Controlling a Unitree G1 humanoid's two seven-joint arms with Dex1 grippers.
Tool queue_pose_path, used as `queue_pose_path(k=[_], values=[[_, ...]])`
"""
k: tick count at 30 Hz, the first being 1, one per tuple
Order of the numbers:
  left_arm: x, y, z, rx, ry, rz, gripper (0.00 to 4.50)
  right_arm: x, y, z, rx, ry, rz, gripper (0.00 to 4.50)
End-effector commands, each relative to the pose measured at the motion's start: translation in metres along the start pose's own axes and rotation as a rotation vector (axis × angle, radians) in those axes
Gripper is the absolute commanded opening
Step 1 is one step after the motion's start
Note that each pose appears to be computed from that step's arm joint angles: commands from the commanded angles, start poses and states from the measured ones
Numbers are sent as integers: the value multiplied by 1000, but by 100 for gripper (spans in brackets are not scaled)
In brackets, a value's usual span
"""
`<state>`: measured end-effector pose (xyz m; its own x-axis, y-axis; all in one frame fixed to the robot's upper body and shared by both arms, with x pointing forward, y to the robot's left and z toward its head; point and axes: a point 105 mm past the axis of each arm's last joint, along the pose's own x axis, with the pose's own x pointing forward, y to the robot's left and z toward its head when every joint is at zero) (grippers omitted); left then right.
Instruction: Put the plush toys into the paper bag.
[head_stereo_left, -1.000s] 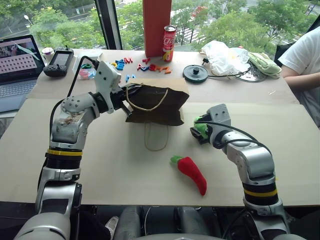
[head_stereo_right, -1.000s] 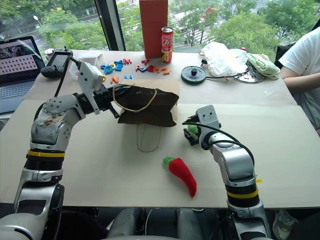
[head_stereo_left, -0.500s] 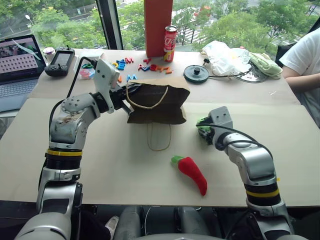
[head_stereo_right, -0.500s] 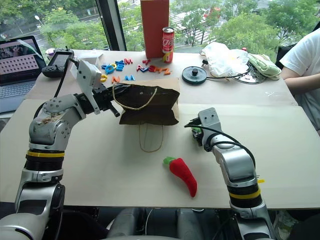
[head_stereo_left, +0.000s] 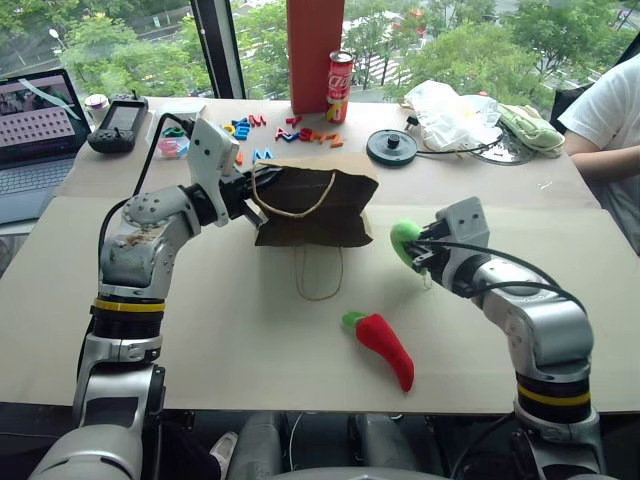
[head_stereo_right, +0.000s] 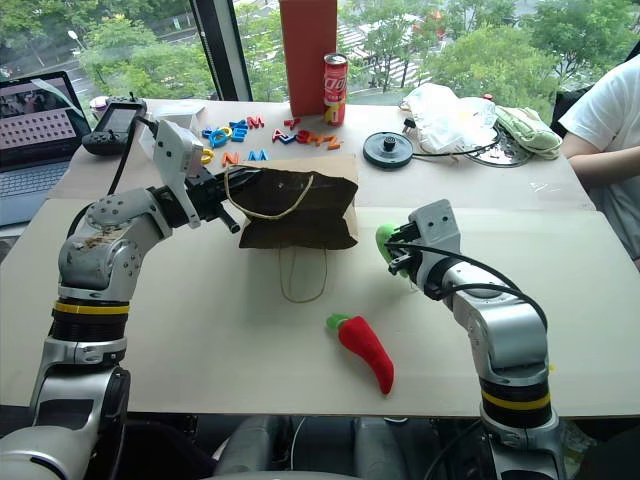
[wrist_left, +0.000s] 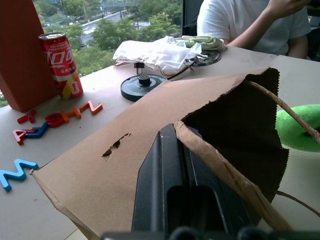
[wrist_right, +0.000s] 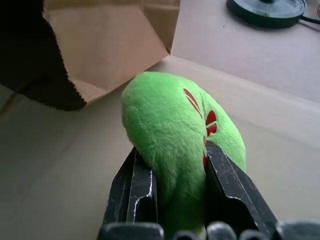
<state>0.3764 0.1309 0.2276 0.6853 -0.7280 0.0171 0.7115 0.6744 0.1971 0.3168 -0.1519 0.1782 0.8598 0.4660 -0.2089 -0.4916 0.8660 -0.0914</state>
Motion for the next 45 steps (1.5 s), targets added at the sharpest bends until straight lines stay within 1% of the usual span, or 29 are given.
queue_pose_path(k=[1,3,6,9,11,17,22,25,28,30,34,36,39,42,44,45], values=[[-1,0,13,49,-30,1,0,-21,37,31,14,-139,242,117],[-1,0,12,49,-28,2,0,-27,50,35,52,-163,331,117],[-1,0,12,51,-27,0,0,-32,76,36,49,-168,455,117],[-1,-1,13,52,-27,-2,0,-24,87,41,55,-176,470,117],[-1,-1,12,53,-24,-5,0,-11,89,39,55,-159,426,117],[-1,-9,9,46,-16,-30,0,25,87,23,57,-63,277,117],[2,-18,9,45,-12,-61,0,47,83,22,85,-33,195,117],[3,-25,7,53,-3,-84,0,59,88,31,113,-29,185,117],[4,-30,6,47,-3,-100,0,72,81,35,201,-14,114,117],[4,-35,4,52,5,-118,0,83,71,40,296,-14,38,117],[6,-42,2,46,6,-136,0,95,54,57,490,-78,-94,117],[7,-45,2,42,3,-144,0,98,47,61,550,-101,-148,117],[7,-46,3,40,1,-149,0,102,46,62,552,-108,-185,117],[7,-46,3,38,3,-148,0,105,47,55,542,-84,-211,117],[7,-46,3,38,4,-148,0,105,48,51,558,-76,-211,176],[6,-45,4,39,5,-147,0,105,50,50,564,-73,-201,191]])
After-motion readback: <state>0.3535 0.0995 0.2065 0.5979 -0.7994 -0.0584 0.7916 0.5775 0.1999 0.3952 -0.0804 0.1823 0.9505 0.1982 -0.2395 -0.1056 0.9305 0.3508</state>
